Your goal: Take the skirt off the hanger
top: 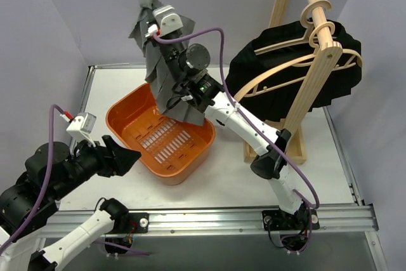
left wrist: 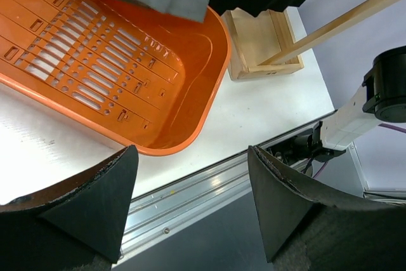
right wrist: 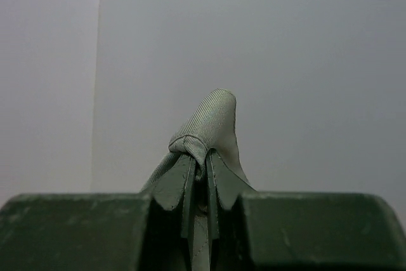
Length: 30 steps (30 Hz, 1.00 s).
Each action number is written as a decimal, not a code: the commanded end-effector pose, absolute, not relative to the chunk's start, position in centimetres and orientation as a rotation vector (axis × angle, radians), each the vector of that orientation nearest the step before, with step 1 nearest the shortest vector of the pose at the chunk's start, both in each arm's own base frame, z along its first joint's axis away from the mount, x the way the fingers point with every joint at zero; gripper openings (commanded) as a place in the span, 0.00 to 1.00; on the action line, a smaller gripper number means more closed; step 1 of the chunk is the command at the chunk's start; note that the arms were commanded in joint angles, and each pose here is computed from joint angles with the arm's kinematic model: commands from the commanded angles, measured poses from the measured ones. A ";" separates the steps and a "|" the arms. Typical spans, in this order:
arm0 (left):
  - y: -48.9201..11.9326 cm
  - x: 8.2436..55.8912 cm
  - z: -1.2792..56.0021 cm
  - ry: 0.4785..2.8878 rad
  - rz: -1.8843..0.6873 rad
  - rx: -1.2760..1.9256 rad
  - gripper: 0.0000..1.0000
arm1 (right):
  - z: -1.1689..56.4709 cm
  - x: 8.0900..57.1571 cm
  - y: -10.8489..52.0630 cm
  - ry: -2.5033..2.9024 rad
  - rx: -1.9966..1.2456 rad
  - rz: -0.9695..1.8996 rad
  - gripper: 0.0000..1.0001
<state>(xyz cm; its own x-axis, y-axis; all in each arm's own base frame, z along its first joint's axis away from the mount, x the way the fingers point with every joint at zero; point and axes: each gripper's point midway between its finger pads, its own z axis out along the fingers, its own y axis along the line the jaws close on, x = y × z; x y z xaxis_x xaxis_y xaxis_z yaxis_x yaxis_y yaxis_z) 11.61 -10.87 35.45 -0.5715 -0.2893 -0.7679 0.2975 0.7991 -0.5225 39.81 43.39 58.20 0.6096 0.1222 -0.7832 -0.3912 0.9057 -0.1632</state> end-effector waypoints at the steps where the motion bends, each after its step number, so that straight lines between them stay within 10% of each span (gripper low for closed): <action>1: -10.5 11.8 36.5 2.008 -0.784 -0.036 0.79 | 61.1 35.9 42.7 0.823 -0.274 0.442 0.00; 17: -9.6 11.9 39.1 1.998 -0.733 -0.059 0.79 | 60.7 28.5 38.3 0.988 -0.303 0.402 0.00; 30: -10.2 12.4 43.7 1.949 -0.771 -0.046 0.77 | 48.4 30.1 35.7 1.300 -0.400 0.362 0.00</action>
